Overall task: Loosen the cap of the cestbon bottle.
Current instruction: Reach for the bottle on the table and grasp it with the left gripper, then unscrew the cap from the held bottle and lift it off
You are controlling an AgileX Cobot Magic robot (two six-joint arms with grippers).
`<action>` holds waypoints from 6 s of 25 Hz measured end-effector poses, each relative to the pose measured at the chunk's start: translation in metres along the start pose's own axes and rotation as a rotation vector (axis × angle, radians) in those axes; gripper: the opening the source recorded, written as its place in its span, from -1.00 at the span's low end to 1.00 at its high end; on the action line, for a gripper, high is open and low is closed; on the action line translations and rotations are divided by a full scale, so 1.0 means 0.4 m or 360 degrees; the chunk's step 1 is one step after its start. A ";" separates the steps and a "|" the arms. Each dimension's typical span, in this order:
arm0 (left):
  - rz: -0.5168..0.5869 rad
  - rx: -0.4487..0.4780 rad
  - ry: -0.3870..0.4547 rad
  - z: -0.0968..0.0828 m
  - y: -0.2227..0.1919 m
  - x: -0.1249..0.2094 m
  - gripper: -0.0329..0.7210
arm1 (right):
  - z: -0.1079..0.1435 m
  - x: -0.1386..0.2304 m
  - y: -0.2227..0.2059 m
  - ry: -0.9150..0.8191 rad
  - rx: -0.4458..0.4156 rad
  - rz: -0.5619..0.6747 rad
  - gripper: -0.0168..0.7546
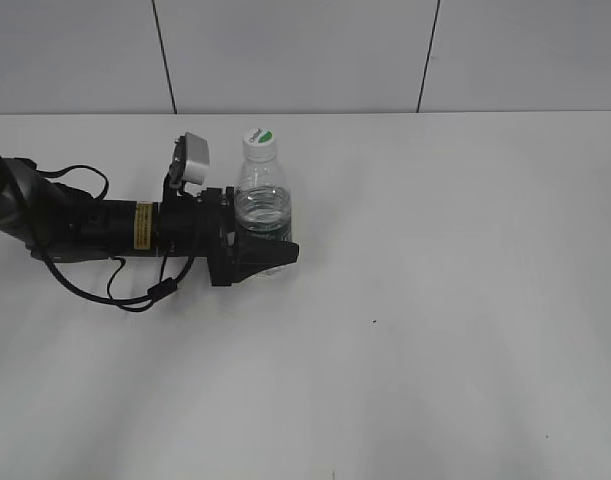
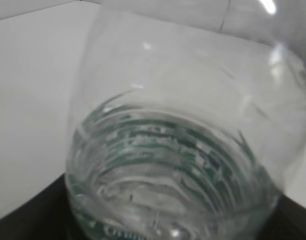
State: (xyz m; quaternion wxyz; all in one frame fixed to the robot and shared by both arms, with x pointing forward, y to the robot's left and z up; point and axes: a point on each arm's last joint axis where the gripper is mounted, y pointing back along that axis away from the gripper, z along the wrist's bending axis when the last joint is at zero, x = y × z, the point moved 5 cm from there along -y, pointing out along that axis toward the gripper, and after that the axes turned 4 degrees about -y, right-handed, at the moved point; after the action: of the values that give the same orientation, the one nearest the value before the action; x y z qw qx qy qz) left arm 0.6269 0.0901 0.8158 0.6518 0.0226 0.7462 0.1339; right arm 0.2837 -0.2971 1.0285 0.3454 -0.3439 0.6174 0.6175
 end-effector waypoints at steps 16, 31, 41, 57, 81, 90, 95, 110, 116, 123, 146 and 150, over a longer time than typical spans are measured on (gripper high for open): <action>0.0004 0.0000 -0.0001 0.000 0.000 0.001 0.21 | 0.000 0.000 0.000 0.0000 0.0000 0.0000 0.09; -0.0004 0.0011 -0.0003 -0.003 -0.002 -0.001 0.19 | 0.001 -0.010 0.007 -0.0003 -0.0006 -0.0033 0.09; 0.0006 0.0055 -0.0049 -0.021 -0.024 -0.004 0.18 | 0.021 -0.074 -0.008 -0.0142 -0.0089 0.0334 0.09; 0.0023 0.0144 -0.0167 -0.057 -0.060 -0.006 0.18 | 0.074 -0.322 -0.224 -0.0377 -0.0296 0.0847 0.09; 0.0022 0.0154 -0.0220 -0.060 -0.061 -0.005 0.17 | 0.390 -0.451 -0.567 -0.0169 -0.0580 0.1220 0.09; 0.0022 0.0157 -0.0245 -0.061 -0.062 -0.005 0.17 | 0.556 -0.431 -0.602 0.0003 -0.0727 0.1158 0.09; 0.0022 0.0157 -0.0245 -0.061 -0.062 -0.005 0.17 | 0.595 -0.410 -0.637 0.0033 -0.0739 0.1191 0.09; 0.0020 0.0154 -0.0245 -0.060 -0.062 -0.006 0.17 | 0.684 -0.393 -0.670 0.0005 -0.0788 0.1113 0.20; 0.0019 0.0154 -0.0245 -0.061 -0.063 -0.006 0.17 | 0.711 -0.369 -0.701 0.0013 -0.0790 0.1135 0.22; 0.0018 0.0153 -0.0244 -0.060 -0.063 -0.006 0.17 | 0.721 -0.361 -0.713 0.0019 -0.0789 0.1123 0.22; 0.0012 0.0127 -0.0234 -0.055 -0.064 -0.008 0.16 | 0.724 -0.329 -0.725 0.0053 -0.0761 0.1225 0.10; 0.0013 0.0126 -0.0233 -0.055 -0.064 -0.008 0.16 | 0.725 -0.328 -0.723 0.0056 -0.0761 0.1233 -0.10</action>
State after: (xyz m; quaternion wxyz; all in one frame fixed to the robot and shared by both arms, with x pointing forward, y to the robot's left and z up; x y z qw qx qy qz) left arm 0.6095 0.0611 0.8154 0.7027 0.0610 0.7010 0.1050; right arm 0.5993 -0.0077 0.9886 -0.0108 -0.1680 0.5463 0.8205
